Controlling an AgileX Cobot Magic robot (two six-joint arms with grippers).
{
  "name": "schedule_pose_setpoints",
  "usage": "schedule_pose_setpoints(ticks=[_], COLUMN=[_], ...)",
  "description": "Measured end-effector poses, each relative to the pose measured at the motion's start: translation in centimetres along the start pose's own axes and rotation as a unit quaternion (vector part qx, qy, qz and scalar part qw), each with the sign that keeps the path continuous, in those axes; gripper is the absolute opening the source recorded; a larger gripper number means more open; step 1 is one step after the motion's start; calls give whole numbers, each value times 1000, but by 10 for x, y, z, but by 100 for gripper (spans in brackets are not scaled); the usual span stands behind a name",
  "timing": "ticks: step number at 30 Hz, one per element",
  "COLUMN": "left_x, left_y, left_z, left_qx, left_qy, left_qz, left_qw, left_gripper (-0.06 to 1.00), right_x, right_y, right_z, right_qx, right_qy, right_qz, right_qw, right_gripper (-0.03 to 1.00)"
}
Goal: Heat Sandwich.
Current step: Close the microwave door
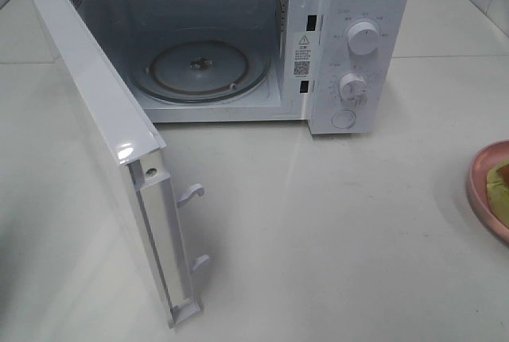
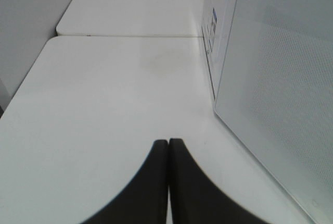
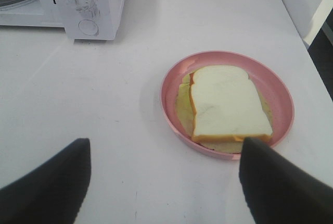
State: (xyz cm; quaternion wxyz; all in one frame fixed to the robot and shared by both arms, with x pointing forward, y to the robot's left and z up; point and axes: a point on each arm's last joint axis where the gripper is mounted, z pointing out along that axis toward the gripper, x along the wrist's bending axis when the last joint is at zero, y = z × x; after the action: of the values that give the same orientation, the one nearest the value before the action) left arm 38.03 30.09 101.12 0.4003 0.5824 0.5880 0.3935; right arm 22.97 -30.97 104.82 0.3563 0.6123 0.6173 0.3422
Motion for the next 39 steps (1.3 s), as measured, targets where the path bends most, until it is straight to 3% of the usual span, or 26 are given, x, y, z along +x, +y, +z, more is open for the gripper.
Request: schedule_pose_setpoints(ticks=[13, 18, 25, 31, 39], left_x=[3, -6, -19, -50, -77], left_y=[-1, -4, -10, -12, -16], left_z=[53, 70, 86, 98, 110], left_qx=[-48, -76, -64, -53, -41], left_qy=[13, -35, -85, -148, -188], left_qz=[-7, 23, 20, 63, 68], left_qw=[999, 996, 994, 986, 979], left_gripper=[0, 0, 0, 0, 0], right_x=[0, 0, 0, 0, 0], right_y=[0, 0, 0, 0, 0], right_z=[0, 0, 0, 0, 0], right_qx=[0, 0, 0, 0, 0], right_qy=[0, 0, 0, 0, -1], right_qz=[0, 0, 0, 0, 0], right_qw=[1000, 1000, 1000, 1000, 1000], right_gripper=[76, 76, 76, 76, 76])
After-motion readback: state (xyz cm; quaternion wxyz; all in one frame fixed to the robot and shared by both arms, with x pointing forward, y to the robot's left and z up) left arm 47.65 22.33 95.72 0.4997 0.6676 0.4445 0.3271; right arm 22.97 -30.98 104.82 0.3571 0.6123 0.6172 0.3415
